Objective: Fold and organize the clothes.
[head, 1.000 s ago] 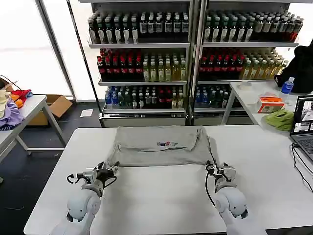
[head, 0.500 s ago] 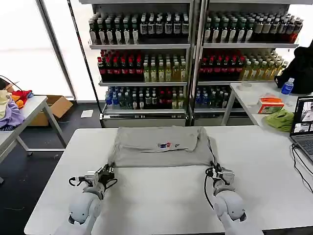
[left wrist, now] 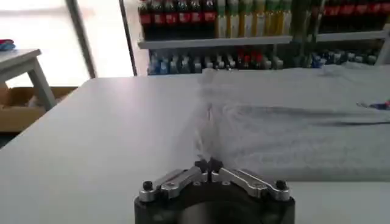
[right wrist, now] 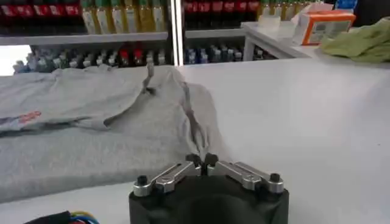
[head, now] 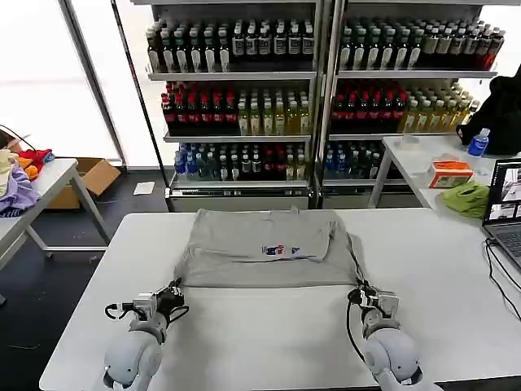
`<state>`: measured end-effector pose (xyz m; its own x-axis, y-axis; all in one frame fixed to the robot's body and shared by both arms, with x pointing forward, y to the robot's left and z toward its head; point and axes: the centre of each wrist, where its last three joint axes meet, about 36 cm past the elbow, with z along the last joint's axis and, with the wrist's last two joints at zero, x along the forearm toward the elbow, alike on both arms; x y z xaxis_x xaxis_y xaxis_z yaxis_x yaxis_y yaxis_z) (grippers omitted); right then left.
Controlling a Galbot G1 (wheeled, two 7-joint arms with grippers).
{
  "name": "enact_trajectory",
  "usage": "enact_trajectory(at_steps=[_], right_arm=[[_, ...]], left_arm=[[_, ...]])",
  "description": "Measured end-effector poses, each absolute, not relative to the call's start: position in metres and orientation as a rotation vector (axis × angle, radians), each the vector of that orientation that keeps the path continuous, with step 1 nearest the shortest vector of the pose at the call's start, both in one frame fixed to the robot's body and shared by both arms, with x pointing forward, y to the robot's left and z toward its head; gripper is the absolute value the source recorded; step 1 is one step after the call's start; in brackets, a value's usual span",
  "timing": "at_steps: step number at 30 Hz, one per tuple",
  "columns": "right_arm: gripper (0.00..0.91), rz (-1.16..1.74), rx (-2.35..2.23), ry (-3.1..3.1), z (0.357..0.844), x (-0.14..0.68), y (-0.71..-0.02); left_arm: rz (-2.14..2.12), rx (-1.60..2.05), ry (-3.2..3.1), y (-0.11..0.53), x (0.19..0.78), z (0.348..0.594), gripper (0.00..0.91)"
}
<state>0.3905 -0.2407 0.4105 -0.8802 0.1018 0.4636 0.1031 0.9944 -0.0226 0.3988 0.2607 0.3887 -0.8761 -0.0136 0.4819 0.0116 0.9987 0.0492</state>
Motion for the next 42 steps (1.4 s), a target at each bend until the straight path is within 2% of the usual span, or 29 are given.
enact_trajectory(at_steps=[9, 18, 30, 40, 41, 42], right_arm=[[0.000, 0.018, -0.143, -2.677, 0.435, 0.342, -0.232], [0.000, 0.048, -0.179, -2.647, 0.435, 0.298, -0.230], [0.000, 0.122, -0.206, -2.602, 0.442, 0.264, -0.231], [0.000, 0.154, -0.220, -2.550, 0.430, 0.241, -0.228], [0.635, 0.155, -0.223, -2.547, 0.429, 0.239, -0.228], [0.907, 0.155, -0.227, -2.544, 0.429, 0.238, -0.228]], left_arm=[[-0.078, -0.028, -2.685, 0.244, 0.333, 0.420, 0.010], [-0.076, -0.056, -2.678, 0.231, 0.272, 0.441, 0.010], [-0.100, -0.085, -2.616, 0.227, 0.236, 0.443, 0.010], [-0.117, -0.078, -2.602, 0.228, 0.233, 0.434, 0.010], [-0.120, -0.076, -2.600, 0.229, 0.233, 0.432, 0.010], [-0.123, -0.074, -2.597, 0.230, 0.233, 0.430, 0.191]])
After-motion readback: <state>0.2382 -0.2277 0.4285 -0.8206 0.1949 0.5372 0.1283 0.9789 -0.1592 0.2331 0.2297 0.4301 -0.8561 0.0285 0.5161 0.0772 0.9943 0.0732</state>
